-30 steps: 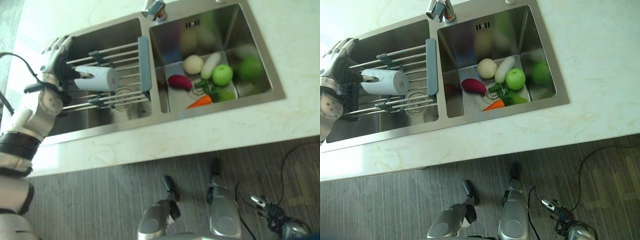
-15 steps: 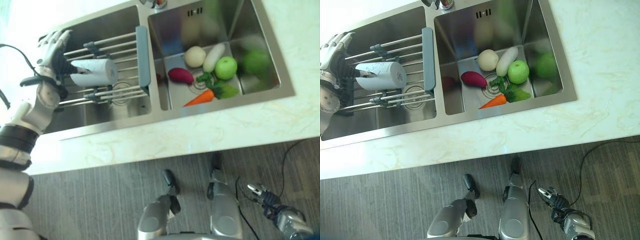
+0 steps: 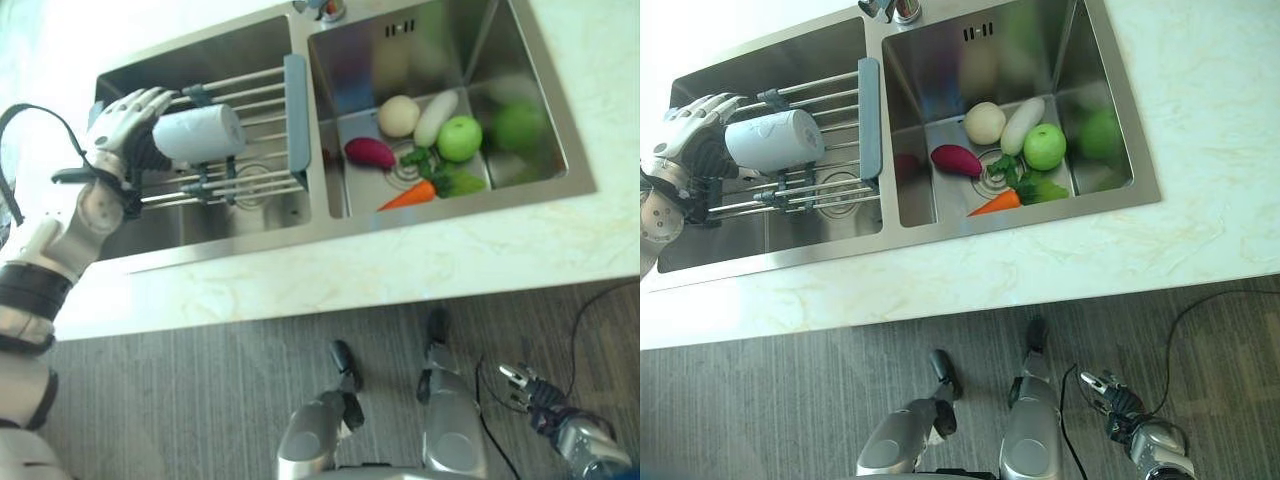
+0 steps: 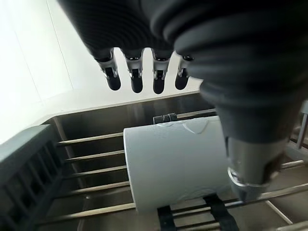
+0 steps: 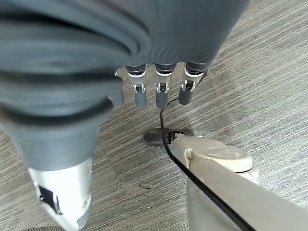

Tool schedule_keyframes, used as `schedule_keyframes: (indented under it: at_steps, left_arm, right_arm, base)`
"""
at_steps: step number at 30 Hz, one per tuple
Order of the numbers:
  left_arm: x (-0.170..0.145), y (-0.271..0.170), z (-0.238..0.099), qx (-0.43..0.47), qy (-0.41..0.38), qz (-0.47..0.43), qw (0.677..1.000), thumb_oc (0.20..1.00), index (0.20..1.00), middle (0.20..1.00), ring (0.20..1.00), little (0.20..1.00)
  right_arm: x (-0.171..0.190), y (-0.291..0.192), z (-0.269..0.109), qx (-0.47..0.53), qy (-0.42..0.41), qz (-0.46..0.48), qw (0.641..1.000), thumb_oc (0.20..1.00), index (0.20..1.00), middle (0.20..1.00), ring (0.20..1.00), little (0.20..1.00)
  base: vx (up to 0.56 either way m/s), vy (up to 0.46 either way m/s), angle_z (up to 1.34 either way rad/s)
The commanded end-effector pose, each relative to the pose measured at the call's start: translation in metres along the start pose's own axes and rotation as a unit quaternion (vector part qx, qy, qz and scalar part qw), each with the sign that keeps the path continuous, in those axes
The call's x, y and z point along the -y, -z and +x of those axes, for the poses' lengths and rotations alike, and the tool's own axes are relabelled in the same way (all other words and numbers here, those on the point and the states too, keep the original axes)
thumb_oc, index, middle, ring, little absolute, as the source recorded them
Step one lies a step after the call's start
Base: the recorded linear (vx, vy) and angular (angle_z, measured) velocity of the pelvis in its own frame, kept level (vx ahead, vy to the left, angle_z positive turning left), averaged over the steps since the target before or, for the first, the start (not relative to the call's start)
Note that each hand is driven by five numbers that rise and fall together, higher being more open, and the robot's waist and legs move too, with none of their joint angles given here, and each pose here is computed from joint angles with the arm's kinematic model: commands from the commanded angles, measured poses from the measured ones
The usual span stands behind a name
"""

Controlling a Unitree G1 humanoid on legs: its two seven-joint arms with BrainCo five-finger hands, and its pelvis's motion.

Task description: Place the dishes in the dishwasher.

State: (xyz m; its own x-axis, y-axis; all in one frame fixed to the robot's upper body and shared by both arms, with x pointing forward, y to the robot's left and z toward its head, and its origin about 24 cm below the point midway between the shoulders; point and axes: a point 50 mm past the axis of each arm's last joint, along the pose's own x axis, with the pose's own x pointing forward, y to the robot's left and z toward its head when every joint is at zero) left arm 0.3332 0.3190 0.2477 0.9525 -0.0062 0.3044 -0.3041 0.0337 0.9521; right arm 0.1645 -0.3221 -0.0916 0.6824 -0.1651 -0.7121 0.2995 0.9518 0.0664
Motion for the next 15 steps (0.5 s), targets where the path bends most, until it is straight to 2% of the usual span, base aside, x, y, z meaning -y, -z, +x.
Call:
schedule_keyframes:
  at_steps: [1,10,15]
  left_arm:
    - [-0.041,0.029,-0.008,-0.048,-0.044,0.023,0.998,1.000,1.000,1.000,1.000,1.000]
    - [-0.030,0.033,-0.011,-0.065,-0.016,0.021,0.998,1.000,1.000,1.000,1.000,1.000]
    - [-0.036,0.035,-0.007,-0.082,-0.057,0.036,0.994,1.000,1.000,1.000,1.000,1.000]
  right_arm:
    - [0.003,0.012,-0.003,-0.016,0.009,0.017,1.000,1.000,1.000,1.000,1.000,1.000]
    - [0.005,0.015,-0.005,-0.022,0.015,0.019,0.999,1.000,1.000,1.000,1.000,1.000]
    - [0.001,0.010,-0.002,-0.012,0.007,0.019,1.000,1.000,1.000,1.000,1.000,1.000]
  base:
    - [0.00,0.000,0.00]
    - [0.00,0.000,0.00]
    - [-0.01,-0.005,0.00]
